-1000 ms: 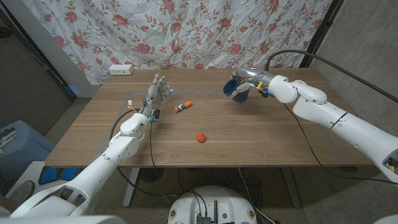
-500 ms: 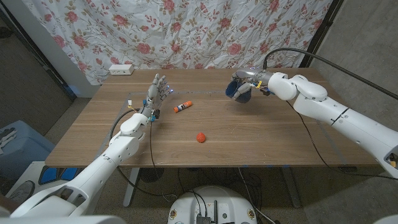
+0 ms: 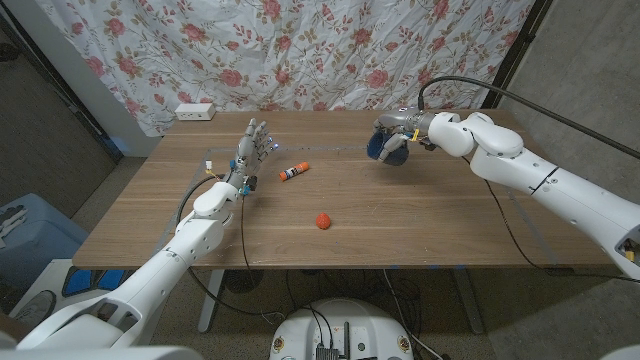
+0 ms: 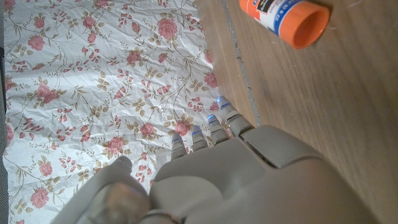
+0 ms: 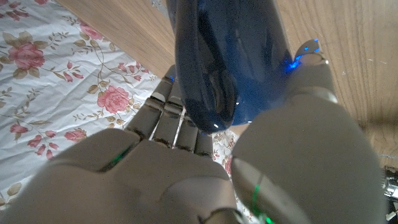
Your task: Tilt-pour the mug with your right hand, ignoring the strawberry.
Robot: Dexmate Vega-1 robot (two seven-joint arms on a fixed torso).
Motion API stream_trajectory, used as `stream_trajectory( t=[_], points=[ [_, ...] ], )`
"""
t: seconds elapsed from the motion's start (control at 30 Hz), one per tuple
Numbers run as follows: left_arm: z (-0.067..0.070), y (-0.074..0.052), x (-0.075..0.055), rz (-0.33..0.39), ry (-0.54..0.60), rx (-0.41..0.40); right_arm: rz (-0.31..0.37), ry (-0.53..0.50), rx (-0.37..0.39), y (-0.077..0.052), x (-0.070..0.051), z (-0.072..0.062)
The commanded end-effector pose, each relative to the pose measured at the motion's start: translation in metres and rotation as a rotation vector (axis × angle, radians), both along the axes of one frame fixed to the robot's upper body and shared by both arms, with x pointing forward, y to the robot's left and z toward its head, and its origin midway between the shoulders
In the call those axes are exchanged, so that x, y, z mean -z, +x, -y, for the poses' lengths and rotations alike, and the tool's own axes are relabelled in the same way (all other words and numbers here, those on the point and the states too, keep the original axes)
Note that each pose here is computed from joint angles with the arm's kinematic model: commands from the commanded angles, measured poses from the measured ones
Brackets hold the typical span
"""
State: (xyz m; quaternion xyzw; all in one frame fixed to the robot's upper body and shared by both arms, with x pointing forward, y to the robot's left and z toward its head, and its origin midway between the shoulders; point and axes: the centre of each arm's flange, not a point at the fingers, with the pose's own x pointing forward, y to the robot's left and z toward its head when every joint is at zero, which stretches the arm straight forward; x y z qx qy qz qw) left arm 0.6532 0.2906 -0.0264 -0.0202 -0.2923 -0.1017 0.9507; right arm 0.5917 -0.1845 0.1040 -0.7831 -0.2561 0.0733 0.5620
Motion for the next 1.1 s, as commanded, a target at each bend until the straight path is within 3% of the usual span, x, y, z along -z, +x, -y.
stream_trajectory(
  t=[0.03, 1.1],
  points=[
    [0.000, 0.000, 0.000, 0.000, 0.000, 0.000, -0.003, -0.114, 0.068, 0.002, -0.003, -0.007],
    [0.000, 0.000, 0.000, 0.000, 0.000, 0.000, -0.035, -0.279, 0.191, 0.008, 0.003, -0.019]
  ],
)
